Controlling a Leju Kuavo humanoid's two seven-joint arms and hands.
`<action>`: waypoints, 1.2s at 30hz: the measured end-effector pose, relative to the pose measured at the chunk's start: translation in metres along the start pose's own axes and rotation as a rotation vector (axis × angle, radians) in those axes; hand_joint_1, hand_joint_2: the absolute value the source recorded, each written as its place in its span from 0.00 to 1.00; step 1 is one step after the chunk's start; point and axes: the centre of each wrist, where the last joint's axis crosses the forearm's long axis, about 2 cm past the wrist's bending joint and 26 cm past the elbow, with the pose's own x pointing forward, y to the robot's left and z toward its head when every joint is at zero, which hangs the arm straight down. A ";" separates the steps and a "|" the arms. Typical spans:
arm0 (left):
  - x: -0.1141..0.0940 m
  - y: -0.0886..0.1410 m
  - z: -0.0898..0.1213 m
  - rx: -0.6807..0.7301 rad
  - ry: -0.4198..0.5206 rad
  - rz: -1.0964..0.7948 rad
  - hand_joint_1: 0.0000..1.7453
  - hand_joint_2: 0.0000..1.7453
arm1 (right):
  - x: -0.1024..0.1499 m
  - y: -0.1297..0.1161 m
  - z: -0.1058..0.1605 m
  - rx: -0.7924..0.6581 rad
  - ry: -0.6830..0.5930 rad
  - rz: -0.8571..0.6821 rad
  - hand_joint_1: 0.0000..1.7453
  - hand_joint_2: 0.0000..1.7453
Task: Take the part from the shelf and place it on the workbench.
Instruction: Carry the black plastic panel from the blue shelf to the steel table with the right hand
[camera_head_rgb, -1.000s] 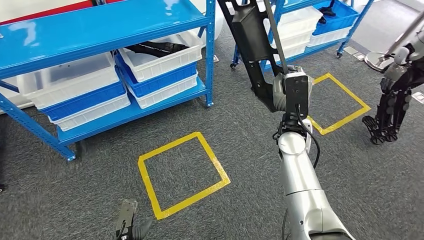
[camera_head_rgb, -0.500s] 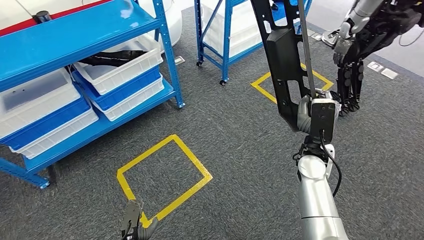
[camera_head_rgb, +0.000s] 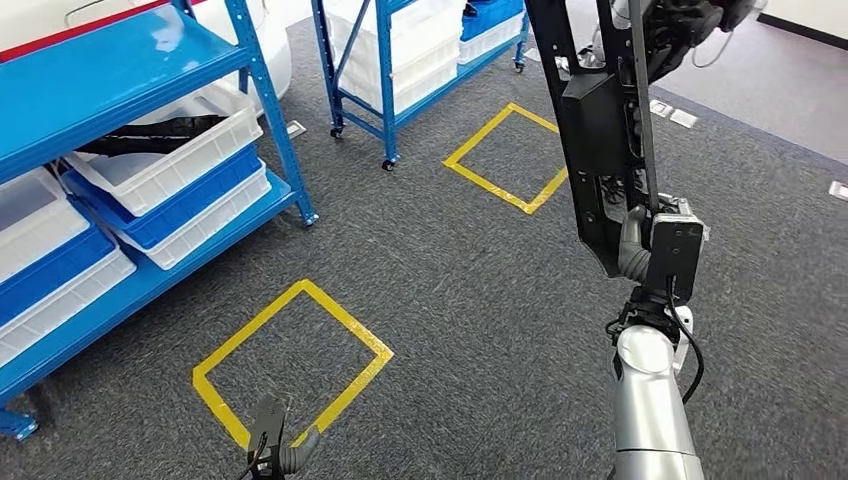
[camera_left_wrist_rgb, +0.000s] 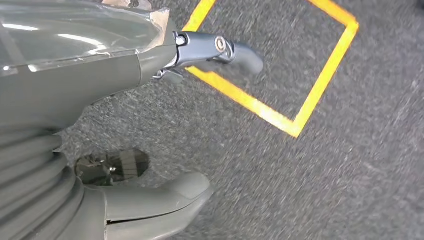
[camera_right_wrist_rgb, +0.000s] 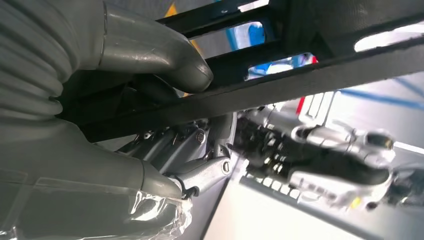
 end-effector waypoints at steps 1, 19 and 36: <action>-0.001 0.000 0.001 0.000 0.002 0.000 0.00 1.00 | -0.002 -0.002 0.001 -0.003 0.005 0.001 1.00 1.00; -0.016 0.015 0.007 0.029 0.018 0.007 0.00 1.00 | -0.009 -0.018 -0.005 -0.038 0.010 -0.008 1.00 1.00; -0.021 0.020 0.009 0.047 0.026 0.023 0.00 1.00 | -0.017 -0.028 -0.005 -0.069 0.024 -0.019 1.00 1.00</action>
